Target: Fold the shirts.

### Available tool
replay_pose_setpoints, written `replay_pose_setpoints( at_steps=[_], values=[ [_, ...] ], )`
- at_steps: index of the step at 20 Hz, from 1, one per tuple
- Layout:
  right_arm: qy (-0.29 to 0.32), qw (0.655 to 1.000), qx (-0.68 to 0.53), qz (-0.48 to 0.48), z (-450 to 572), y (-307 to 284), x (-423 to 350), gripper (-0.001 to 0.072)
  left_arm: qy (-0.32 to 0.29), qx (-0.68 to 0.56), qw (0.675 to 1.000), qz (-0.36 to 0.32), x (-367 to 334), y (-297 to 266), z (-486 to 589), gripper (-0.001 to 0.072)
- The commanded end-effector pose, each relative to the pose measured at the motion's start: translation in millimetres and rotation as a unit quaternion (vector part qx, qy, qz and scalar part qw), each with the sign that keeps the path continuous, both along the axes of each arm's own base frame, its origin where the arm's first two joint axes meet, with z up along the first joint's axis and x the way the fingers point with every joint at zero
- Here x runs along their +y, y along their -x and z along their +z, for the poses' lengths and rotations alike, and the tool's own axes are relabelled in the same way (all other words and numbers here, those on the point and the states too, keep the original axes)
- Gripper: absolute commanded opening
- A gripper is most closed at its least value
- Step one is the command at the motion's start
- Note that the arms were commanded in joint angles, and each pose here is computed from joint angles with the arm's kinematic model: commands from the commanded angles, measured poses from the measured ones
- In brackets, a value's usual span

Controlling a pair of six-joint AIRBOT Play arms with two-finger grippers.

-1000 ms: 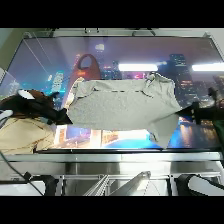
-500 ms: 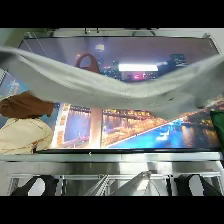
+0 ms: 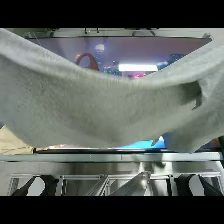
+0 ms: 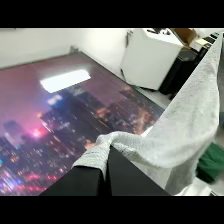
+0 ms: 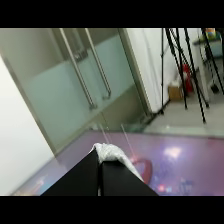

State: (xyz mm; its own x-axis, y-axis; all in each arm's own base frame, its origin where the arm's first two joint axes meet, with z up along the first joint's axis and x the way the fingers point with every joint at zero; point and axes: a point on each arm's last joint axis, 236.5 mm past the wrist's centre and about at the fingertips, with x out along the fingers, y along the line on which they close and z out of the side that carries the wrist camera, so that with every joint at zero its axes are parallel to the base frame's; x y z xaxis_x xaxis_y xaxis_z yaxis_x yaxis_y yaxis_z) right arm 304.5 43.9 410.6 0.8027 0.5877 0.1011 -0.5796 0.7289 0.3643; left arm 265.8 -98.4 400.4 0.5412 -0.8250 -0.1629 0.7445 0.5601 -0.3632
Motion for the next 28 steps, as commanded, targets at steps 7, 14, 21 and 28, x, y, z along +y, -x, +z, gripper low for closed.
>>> replay_pose_setpoints(
  at_steps=[7, 14, 21, 28],
  values=[
    [0.002, 0.941, 0.327, 0.081, -273.0, -165.0, 10.2, 0.0018, -0.018, 0.386, 0.922, -0.032, 1.3, -154.8, -320.2, 0.0018],
    [-0.089, 0.905, 0.412, 0.057, -438.4, -226.9, 1.4, 0.0017, 0.026, 0.500, 0.865, -0.034, 16.1, -221.5, -444.9, 0.0015],
    [-0.103, 0.922, 0.374, 0.003, -445.0, -249.1, -34.9, 0.0018, 0.006, 0.463, 0.886, -0.020, 23.9, -258.5, -417.4, 0.0016],
    [-0.021, 0.889, 0.455, 0.041, -486.1, -194.7, -60.0, 0.0017, -0.096, 0.595, 0.797, -0.027, 45.7, -188.4, -474.5, 0.0013]
  ],
)
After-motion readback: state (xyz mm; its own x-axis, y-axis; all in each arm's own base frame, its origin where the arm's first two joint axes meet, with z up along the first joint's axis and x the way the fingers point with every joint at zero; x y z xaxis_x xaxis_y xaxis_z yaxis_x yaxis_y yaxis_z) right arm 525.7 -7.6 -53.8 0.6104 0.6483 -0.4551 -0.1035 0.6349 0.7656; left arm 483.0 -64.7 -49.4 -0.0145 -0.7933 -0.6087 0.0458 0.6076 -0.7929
